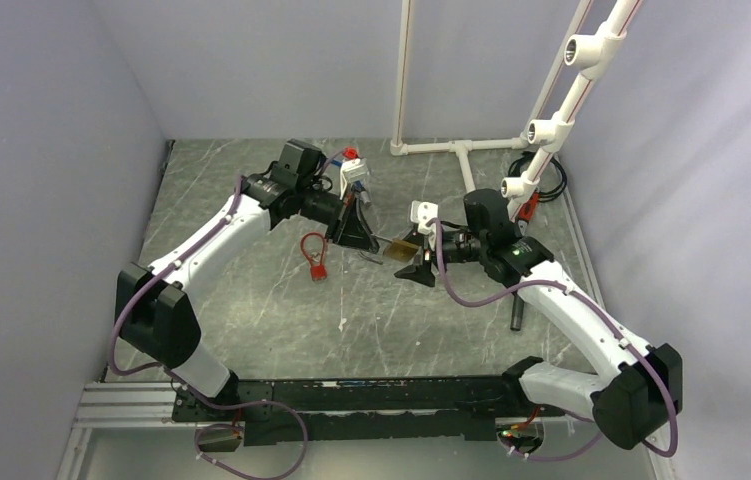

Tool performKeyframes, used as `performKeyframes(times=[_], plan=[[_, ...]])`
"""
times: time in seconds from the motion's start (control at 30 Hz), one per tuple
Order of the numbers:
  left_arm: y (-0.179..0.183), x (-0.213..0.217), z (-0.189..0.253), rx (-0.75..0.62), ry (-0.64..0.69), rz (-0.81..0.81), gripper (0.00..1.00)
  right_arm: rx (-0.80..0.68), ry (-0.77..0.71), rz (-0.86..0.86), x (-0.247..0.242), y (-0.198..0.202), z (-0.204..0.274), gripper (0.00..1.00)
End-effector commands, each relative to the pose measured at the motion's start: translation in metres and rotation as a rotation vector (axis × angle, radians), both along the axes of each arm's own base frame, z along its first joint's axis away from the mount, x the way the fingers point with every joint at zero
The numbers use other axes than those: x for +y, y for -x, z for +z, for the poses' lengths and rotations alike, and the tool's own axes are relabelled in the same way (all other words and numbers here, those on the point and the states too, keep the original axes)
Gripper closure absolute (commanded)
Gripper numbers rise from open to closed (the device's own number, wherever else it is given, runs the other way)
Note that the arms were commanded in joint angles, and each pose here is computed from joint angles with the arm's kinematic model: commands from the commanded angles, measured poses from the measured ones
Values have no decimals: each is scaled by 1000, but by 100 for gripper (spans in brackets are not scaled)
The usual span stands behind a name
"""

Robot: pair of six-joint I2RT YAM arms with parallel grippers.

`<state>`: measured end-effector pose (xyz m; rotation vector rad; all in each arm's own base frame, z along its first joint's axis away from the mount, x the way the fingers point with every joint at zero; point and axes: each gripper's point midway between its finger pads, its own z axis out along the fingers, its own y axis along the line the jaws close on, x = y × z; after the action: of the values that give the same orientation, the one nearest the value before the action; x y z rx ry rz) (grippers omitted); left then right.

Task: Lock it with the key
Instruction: Lock the lock.

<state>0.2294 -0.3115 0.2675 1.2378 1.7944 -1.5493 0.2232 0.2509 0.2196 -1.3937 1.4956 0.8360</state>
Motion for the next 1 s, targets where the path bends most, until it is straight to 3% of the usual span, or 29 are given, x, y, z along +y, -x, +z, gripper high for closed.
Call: performKeyframes(times=[0.0, 0.17, 0.83, 0.9, 0.97], plan=[[13, -2, 37, -84, 100, -56, 100, -74, -51, 59, 9, 0, 16, 37], [6, -1, 33, -136, 73, -28, 100, -47, -46, 116, 13, 5, 12, 45], [4, -2, 29, -116, 51, -2, 100, 33, -2, 174, 27, -2, -4, 68], [6, -1, 31, -105, 63, -14, 100, 37, 0, 176, 28, -2, -4, 66], [8, 3, 34, -69, 92, -23, 100, 50, -11, 175, 28, -1, 1, 47]])
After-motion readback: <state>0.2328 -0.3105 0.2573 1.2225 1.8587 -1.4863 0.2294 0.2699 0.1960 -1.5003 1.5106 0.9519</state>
